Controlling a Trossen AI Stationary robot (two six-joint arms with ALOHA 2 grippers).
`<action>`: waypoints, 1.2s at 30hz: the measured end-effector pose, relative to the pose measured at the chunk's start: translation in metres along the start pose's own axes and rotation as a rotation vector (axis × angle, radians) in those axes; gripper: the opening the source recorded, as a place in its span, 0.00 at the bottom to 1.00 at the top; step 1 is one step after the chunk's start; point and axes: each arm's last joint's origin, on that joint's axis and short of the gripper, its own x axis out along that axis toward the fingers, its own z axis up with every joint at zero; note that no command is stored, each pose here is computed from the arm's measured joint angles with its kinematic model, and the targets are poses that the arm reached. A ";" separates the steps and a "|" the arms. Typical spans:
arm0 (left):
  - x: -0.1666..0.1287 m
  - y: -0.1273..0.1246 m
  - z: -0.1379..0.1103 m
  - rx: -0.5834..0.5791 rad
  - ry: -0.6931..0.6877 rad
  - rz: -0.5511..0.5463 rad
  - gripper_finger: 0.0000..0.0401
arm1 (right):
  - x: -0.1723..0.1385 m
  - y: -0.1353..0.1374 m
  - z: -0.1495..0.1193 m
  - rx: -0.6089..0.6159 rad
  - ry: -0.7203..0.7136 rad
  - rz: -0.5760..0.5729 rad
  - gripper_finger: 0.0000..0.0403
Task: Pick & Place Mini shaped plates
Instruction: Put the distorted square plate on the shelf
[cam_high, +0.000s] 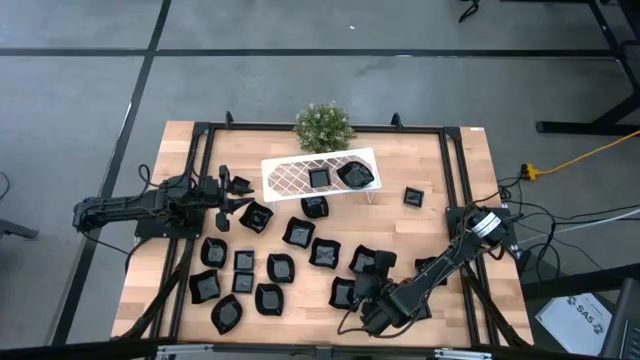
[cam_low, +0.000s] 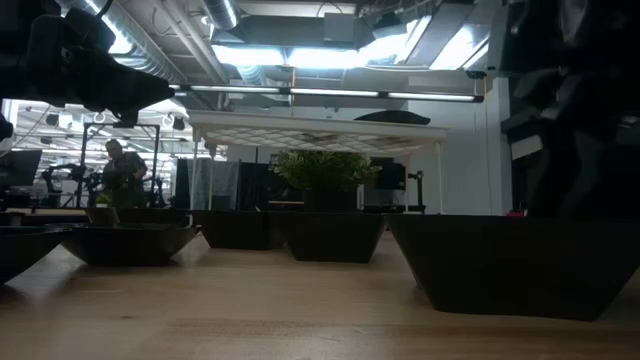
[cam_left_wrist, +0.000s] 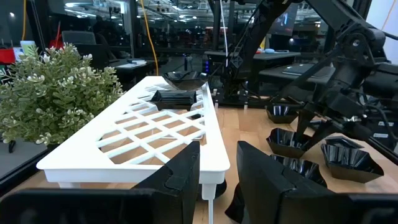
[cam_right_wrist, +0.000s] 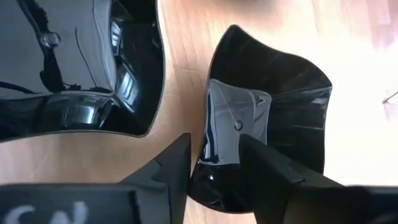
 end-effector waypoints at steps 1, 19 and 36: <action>0.000 0.000 0.000 0.000 0.000 0.000 0.25 | 0.000 0.000 0.000 0.002 -0.002 0.001 0.31; 0.000 0.000 0.000 0.000 0.000 0.000 0.25 | -0.016 -0.016 0.015 -0.030 0.031 -0.079 0.01; 0.000 0.000 0.000 0.000 0.000 0.000 0.25 | -0.089 -0.097 0.073 0.026 -0.154 -0.010 0.01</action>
